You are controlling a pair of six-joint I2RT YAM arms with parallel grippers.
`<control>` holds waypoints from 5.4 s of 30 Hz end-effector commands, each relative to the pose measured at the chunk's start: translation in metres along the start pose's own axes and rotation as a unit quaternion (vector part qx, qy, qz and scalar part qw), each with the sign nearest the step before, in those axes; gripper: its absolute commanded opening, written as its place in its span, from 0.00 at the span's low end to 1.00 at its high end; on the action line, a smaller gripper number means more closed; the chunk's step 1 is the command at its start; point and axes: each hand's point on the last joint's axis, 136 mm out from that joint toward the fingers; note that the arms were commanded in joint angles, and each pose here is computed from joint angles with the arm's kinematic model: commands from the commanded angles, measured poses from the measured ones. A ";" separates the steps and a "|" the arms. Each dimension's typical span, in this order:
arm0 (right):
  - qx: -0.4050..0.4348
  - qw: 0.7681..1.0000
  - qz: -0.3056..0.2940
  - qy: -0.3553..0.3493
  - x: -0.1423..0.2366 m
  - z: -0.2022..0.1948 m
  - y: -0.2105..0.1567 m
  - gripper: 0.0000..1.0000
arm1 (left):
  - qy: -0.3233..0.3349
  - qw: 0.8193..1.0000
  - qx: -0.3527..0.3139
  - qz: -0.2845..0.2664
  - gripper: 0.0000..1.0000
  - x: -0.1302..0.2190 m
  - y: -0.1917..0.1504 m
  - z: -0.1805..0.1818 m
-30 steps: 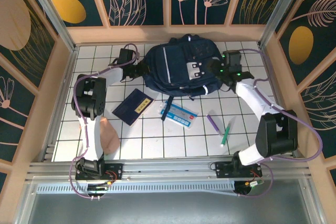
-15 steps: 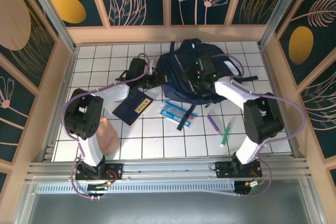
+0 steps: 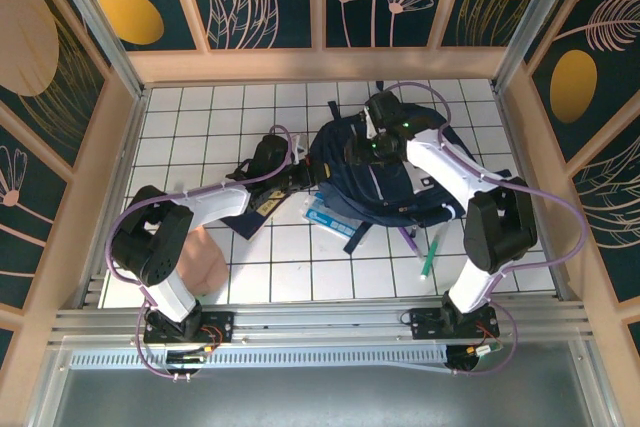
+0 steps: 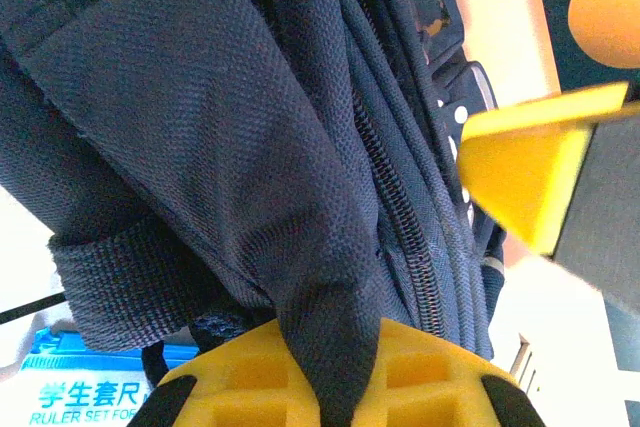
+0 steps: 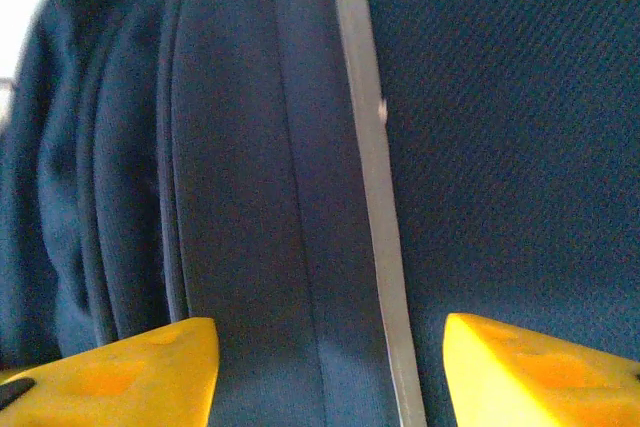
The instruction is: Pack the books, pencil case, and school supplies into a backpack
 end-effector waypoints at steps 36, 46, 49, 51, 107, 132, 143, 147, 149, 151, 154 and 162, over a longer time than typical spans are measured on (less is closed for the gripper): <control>0.522 0.837 -0.135 -0.089 0.051 0.092 0.061 0.00 | 0.016 0.997 -0.064 0.026 0.34 0.058 -0.047 -0.022; 0.669 0.711 -0.217 -0.025 0.066 0.101 0.037 0.00 | -0.011 0.992 -0.103 0.074 0.88 0.130 -0.081 -0.055; 0.700 0.666 -0.259 -0.008 0.072 0.108 0.036 0.00 | 0.083 0.984 -0.143 0.060 0.93 0.138 -0.069 -0.034; 0.720 0.640 -0.268 -0.011 0.071 0.108 0.039 0.00 | 0.127 0.977 -0.167 0.048 0.94 0.143 -0.059 -0.023; 0.218 0.955 -0.190 0.067 0.049 -0.114 -0.062 0.52 | -0.097 0.753 -0.644 -0.091 0.00 0.127 0.102 -0.114; 0.070 0.922 -0.201 0.325 -0.015 -0.078 -0.007 0.57 | -0.146 0.790 -0.586 -0.105 0.00 0.141 0.119 -0.140; 0.144 0.888 -0.213 0.381 -0.012 -0.073 0.010 0.55 | -0.154 0.793 -0.581 -0.102 0.00 0.142 0.119 -0.144; 0.161 0.870 -0.206 0.417 -0.008 -0.068 0.008 0.41 | -0.149 0.793 -0.582 -0.104 0.00 0.141 0.122 -0.143; 0.165 0.867 -0.205 0.422 -0.005 -0.067 0.007 0.30 | -0.141 0.794 -0.581 -0.108 0.00 0.140 0.125 -0.142; 0.168 0.873 -0.199 0.413 -0.005 -0.067 0.004 0.25 | -0.126 0.797 -0.579 -0.117 0.00 0.140 0.130 -0.139; 0.173 0.887 -0.191 0.383 -0.006 -0.073 0.002 0.11 | -0.081 0.801 -0.576 -0.139 0.00 0.138 0.144 -0.130; 0.202 0.913 -0.181 0.304 0.002 -0.090 -0.001 0.00 | -0.019 0.808 -0.572 -0.142 0.00 0.129 0.156 -0.100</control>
Point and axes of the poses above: each hand's point on the last joint's axis, 136 mm out from that joint toward the fingers, its own x axis back along the fingers, its own z axis along the line the jaws close on, y = z × x, and after that the axes turned 10 degrees about x, right-handed
